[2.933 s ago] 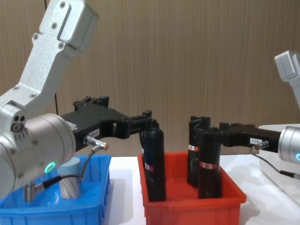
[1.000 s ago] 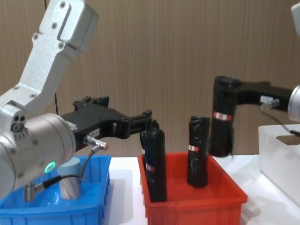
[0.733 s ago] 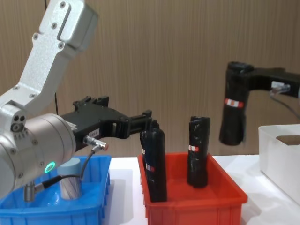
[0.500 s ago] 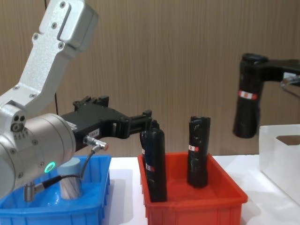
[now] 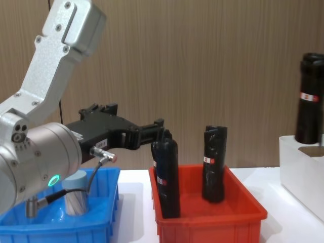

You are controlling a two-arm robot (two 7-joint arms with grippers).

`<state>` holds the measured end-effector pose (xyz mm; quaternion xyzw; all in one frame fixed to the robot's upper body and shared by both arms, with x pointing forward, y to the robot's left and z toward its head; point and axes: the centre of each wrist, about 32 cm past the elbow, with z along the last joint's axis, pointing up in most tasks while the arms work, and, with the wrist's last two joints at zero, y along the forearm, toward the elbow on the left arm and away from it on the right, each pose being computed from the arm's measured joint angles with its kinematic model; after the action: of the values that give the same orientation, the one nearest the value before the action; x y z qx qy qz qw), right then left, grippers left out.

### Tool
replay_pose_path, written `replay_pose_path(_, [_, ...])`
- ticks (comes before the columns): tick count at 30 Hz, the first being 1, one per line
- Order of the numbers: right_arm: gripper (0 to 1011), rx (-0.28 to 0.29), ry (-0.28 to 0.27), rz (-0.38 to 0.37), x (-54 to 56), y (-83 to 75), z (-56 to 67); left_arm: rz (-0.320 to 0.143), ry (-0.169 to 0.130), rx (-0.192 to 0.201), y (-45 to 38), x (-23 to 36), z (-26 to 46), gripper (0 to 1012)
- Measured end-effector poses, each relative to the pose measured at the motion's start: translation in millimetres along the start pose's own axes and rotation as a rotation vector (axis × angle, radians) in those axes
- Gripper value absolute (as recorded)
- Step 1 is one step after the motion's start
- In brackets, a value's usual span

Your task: Pick the cotton swabs from the blue box and place them into the white box.

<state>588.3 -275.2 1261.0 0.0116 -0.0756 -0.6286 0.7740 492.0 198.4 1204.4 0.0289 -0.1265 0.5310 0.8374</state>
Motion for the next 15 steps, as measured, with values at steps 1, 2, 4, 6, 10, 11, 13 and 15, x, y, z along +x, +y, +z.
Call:
replay_pose_path(1, [351, -0.007, -0.004, -0.023, 2.9, -0.6, 0.4, 0.0, 0.0, 0.0, 0.0, 0.0, 0.0, 1003])
replay_pose_path(2, [352, -0.012, -0.005, -0.037, 4.1, -0.8, 0.5, 0.0, 0.0, 0.0, 0.0, 0.0, 0.0, 1003])
replay_pose_path(4, [352, -0.024, -0.008, -0.072, 8.8, -1.2, 0.3, 0.0, 0.0, 0.0, 0.0, 0.0, 0.0, 1003])
replay_pose_path(6, [352, -0.033, -0.012, -0.095, 11.9, -1.1, -0.3, 0.0, 0.0, 0.0, 0.0, 0.0, 0.0, 1003])
replay_pose_path(10, [351, -0.061, -0.018, -0.156, 21.7, -0.3, -2.7, 0.0, 0.0, 0.0, 0.0, 0.0, 0.0, 1003])
replay_pose_path(11, [352, -0.073, -0.019, -0.177, 25.7, 0.1, -4.4, 0.0, 0.0, 0.0, 0.0, 0.0, 0.0, 1003])
replay_pose_path(13, [352, -0.09, -0.018, -0.203, 31.5, 0.9, -7.3, 0.0, 0.0, 0.0, 0.0, 0.0, 0.0, 1003])
replay_pose_path(15, [351, -0.104, -0.017, -0.221, 35.9, 1.6, -10.0, 0.0, 0.0, 0.0, 0.0, 0.0, 0.0, 1003])
